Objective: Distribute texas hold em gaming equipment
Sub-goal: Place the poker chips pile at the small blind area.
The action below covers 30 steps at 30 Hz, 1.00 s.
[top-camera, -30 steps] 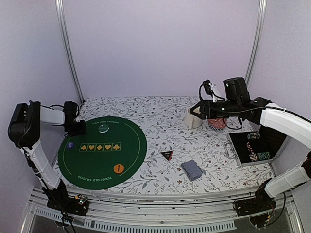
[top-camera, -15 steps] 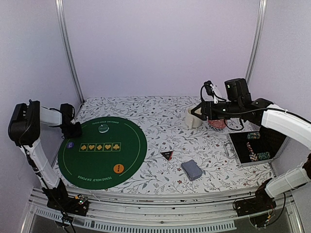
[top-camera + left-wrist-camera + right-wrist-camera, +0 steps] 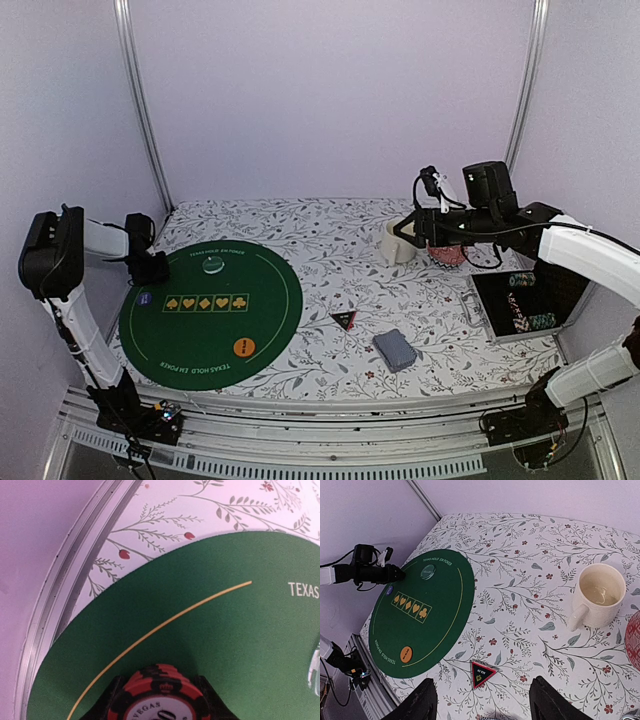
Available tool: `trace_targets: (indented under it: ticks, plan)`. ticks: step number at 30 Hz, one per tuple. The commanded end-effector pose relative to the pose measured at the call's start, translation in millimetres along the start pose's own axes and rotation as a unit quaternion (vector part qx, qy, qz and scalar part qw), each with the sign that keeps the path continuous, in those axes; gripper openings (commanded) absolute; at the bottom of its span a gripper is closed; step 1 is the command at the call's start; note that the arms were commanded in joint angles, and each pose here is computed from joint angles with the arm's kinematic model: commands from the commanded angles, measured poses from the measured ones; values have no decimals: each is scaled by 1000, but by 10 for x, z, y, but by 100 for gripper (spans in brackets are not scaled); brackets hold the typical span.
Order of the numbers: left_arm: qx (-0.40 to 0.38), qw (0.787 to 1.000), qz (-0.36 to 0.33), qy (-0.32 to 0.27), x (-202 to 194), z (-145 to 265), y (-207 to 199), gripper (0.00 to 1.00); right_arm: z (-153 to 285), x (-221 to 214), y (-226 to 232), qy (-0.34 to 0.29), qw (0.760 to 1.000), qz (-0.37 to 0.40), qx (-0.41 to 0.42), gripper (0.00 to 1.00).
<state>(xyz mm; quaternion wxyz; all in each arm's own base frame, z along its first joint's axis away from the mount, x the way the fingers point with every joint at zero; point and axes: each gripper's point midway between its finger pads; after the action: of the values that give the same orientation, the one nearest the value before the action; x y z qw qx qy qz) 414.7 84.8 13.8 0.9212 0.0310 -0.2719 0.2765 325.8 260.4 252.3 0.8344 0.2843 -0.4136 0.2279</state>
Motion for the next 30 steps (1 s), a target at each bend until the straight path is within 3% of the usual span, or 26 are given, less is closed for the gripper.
trace_targets:
  ticks: [1,6,14,20,30]
  plan:
    - [10,1000,4,23,-121,-98,60,38,116,96,8,-20,1000,8,-4,65]
    - [10,1000,4,25,-136,-106,61,49,136,124,11,-24,1000,9,-4,65]
    - [6,1000,4,22,-113,-80,48,58,188,147,20,-30,999,10,-6,66]
    - [1,1000,5,13,-51,1,29,75,181,150,5,-29,1000,9,-7,66]
    - [-22,999,-1,-48,318,511,-72,94,290,194,-245,-24,998,3,-66,75]
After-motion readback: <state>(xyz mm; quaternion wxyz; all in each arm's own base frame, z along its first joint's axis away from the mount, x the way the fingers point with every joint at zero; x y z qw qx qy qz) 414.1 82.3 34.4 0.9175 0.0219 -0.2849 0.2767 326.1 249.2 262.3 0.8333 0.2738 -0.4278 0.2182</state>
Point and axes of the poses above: each gripper's point midway between its finger pads, its own z axis back along the fingers, its own y axis along the line the jaws close on, x = y × z, and after that the axes turned 8 degrees about z, right-handed
